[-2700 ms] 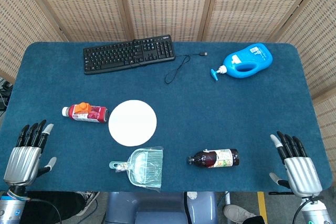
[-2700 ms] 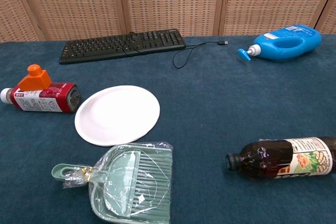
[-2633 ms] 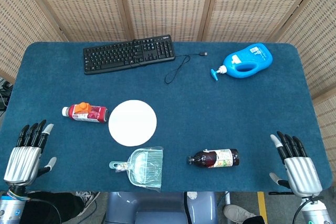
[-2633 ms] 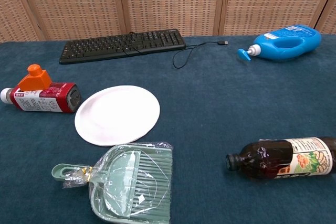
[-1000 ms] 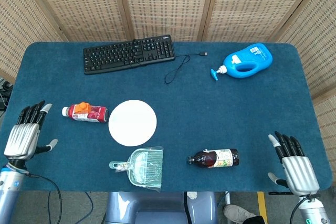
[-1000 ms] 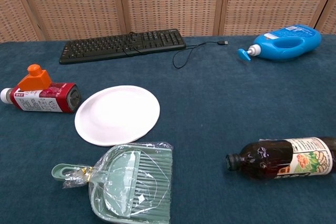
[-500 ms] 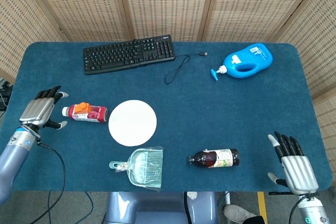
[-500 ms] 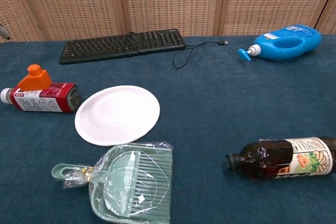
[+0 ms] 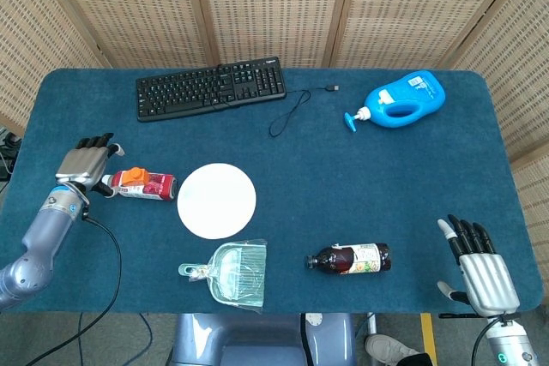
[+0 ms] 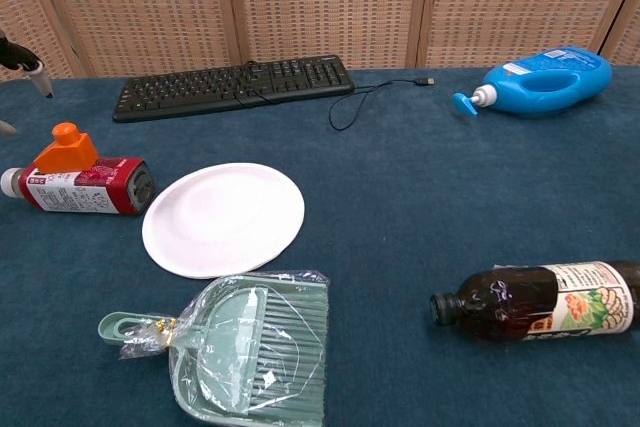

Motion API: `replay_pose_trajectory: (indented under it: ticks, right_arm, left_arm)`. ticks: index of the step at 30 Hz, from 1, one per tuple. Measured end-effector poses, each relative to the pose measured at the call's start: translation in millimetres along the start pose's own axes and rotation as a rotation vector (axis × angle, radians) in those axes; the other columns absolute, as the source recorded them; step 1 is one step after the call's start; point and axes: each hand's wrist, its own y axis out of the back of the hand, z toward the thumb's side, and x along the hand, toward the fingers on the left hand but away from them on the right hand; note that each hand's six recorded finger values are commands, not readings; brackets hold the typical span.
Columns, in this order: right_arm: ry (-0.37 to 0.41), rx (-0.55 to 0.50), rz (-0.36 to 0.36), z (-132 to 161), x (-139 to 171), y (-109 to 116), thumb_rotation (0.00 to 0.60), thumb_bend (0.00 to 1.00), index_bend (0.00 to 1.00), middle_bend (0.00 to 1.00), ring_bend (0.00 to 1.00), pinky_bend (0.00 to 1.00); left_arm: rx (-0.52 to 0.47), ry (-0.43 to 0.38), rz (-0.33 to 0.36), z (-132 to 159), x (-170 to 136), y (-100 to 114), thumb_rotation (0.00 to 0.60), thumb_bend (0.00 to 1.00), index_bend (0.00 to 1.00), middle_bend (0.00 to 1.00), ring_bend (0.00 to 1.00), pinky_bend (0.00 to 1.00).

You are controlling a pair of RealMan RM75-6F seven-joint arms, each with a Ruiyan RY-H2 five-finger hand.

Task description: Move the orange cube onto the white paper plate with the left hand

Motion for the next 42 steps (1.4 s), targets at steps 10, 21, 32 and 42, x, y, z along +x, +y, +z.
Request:
replay_pose_trajectory:
  ticks: [10, 21, 32, 42]
  right_arm:
    - [-0.003, -0.012, -0.005, -3, 0, 3, 0.600, 0.00, 0.01, 0.00, 0.00, 0.04]
    - [-0.010, -0.015, -0.007, -6, -2, 4, 0.600, 0.00, 0.01, 0.00, 0.00, 0.04]
    - [-0.010, -0.023, -0.022, -6, -1, 7, 0.600, 0.00, 0.01, 0.00, 0.00, 0.04]
    - [-0.005, -0.028, -0.024, -5, -1, 8, 0.600, 0.00, 0.01, 0.00, 0.00, 0.04]
  left_arm:
    - [0.017, 0.020, -0.015, 15, 19, -18, 0.600, 0.28, 0.26, 0.00, 0.00, 0.00]
    - [0.039, 0.026, -0.028, 20, 28, -35, 0.600, 0.29, 0.31, 0.00, 0.00, 0.00]
    - [0.024, 0.019, -0.024, 25, 31, -47, 0.600, 0.47, 0.56, 0.00, 0.00, 0.00]
    - [-0.031, -0.015, 0.040, 33, 21, -27, 0.600, 0.48, 0.58, 0.00, 0.00, 0.00]
